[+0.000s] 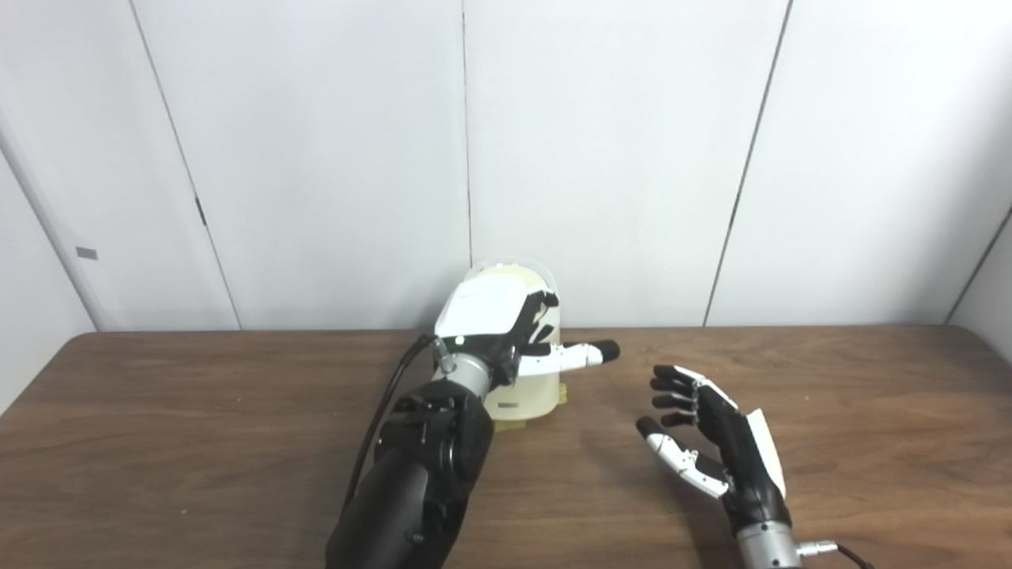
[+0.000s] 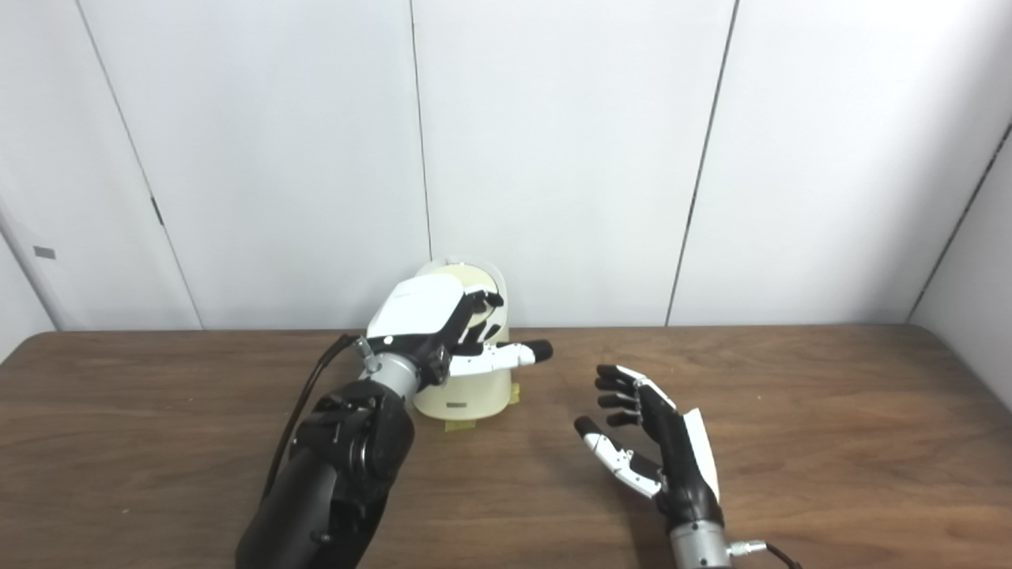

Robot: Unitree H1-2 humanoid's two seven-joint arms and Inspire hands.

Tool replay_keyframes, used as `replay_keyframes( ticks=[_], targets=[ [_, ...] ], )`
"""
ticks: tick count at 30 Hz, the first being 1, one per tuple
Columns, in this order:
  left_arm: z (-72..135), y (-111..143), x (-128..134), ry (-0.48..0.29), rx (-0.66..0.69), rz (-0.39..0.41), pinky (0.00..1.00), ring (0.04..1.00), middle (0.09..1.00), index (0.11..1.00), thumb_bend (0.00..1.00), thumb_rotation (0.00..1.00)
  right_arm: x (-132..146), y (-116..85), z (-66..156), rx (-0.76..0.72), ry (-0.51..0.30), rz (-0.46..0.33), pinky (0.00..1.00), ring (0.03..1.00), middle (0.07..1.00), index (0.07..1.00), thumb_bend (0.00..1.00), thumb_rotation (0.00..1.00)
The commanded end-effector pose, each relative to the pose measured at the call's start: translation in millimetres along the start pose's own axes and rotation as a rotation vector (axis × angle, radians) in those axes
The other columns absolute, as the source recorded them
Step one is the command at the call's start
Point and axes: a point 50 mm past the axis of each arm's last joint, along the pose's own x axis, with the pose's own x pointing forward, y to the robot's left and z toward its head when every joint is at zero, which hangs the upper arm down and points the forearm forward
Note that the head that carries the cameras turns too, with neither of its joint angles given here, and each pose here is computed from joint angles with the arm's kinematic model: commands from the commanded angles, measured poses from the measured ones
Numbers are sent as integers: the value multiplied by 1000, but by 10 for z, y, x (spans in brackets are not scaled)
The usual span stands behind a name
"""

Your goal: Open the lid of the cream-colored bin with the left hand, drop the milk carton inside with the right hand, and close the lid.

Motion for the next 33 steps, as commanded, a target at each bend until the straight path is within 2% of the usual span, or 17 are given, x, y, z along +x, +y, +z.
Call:
replay_keyframes(
  ticks=[1, 12, 14, 20, 24, 26, 28, 29, 31, 33],
  targets=[
    [47, 89, 6, -12, -5, 19, 1000, 803, 809, 822, 893, 990, -63, 34, -8, -1, 1, 7, 608, 696, 740, 752, 281, 332],
    [-17, 13, 26, -8, 7, -7, 1000, 780, 774, 805, 900, 995, -56, 42, -12, -8, 12, 15, 617, 698, 745, 756, 293, 378],
    [-25, -2, 18, -6, -6, -17, 1000, 767, 744, 799, 897, 989, -58, 45, -9, -6, 11, 17, 618, 694, 745, 757, 301, 408],
    [-44, -69, -8, 8, -23, -82, 1000, 729, 690, 807, 893, 983, -64, 47, 0, -14, 13, 15, 617, 698, 747, 758, 297, 404],
    [-53, -104, -18, 12, -50, -99, 1000, 660, 581, 802, 888, 975, -66, 36, 0, -22, 7, 16, 611, 698, 745, 760, 289, 401],
    [-64, -124, -24, 14, -58, -100, 1000, 670, 628, 805, 889, 974, -70, 32, 0, -21, 9, 14, 616, 705, 746, 758, 292, 406],
    [-72, -138, -26, 16, -52, -98, 1000, 771, 772, 813, 877, 956, -74, 28, 3, -16, 13, 13, 630, 715, 752, 761, 291, 393],
    [-75, -142, -23, 19, -44, -95, 1000, 810, 815, 821, 872, 951, -74, 24, 2, -16, 14, 13, 631, 715, 753, 761, 289, 387],
    [-81, -154, -20, 12, -25, -62, 1000, 931, 934, 904, 858, 920, -75, 21, -1, -16, 18, 14, 632, 721, 756, 762, 285, 360],
    [-93, -171, -20, -16, -25, -26, 1000, 981, 982, 963, 840, 895, -75, 20, -4, -12, 25, 16, 634, 722, 758, 763, 287, 359]
  ],
)
